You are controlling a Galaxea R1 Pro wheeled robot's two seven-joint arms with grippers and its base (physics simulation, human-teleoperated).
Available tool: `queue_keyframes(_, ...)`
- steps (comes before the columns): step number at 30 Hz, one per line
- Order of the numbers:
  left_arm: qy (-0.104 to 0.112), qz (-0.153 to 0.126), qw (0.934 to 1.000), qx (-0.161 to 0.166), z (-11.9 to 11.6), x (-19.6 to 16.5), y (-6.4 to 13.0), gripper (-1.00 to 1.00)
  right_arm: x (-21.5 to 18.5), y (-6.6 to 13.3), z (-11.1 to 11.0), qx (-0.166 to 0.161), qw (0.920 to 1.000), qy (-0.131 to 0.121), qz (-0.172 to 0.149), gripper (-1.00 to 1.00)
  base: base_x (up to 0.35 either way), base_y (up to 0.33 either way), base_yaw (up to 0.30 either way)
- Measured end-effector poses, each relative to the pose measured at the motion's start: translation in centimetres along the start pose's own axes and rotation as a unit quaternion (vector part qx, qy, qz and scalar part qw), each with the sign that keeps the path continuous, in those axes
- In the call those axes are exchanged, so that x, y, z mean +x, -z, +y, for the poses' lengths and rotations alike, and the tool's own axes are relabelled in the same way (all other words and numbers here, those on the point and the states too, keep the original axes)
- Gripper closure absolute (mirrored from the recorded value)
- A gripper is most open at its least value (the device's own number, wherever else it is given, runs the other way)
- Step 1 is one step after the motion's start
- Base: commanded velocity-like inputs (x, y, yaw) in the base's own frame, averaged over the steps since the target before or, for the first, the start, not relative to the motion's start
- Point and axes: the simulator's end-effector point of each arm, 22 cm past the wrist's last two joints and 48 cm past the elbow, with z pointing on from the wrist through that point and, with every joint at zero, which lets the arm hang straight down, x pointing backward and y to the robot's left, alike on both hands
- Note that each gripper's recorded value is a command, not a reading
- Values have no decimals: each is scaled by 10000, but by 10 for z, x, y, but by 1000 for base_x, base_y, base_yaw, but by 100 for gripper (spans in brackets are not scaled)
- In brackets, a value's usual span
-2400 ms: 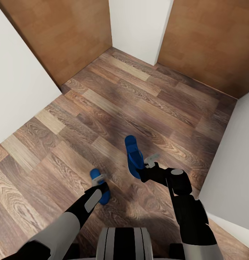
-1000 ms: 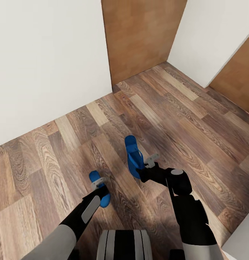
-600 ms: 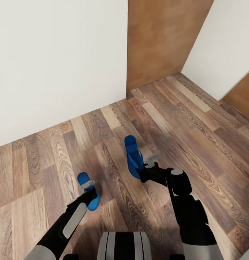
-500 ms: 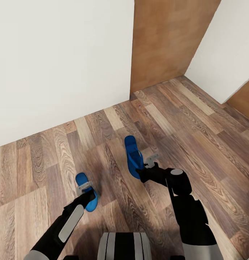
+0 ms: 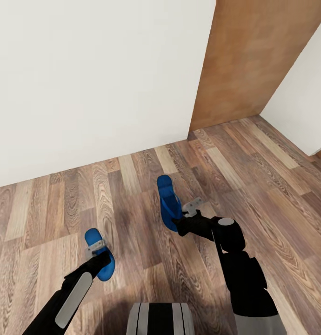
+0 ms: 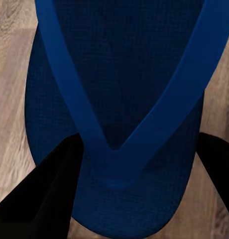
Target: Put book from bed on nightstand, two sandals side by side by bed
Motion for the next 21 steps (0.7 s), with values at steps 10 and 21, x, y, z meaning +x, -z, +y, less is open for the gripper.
queue_keyframes(10, 7, -80, 10000, 49, 0, -4, 14, 100, -20, 13, 16, -45, 9996, 241, -153, 100, 0, 0, 286)
queue_keyframes(21, 510, -95, 9986, -136, 25, -9, 19, 100, -38, 31, 40, -403, 9980, 379, -318, 100, 0, 0, 286)
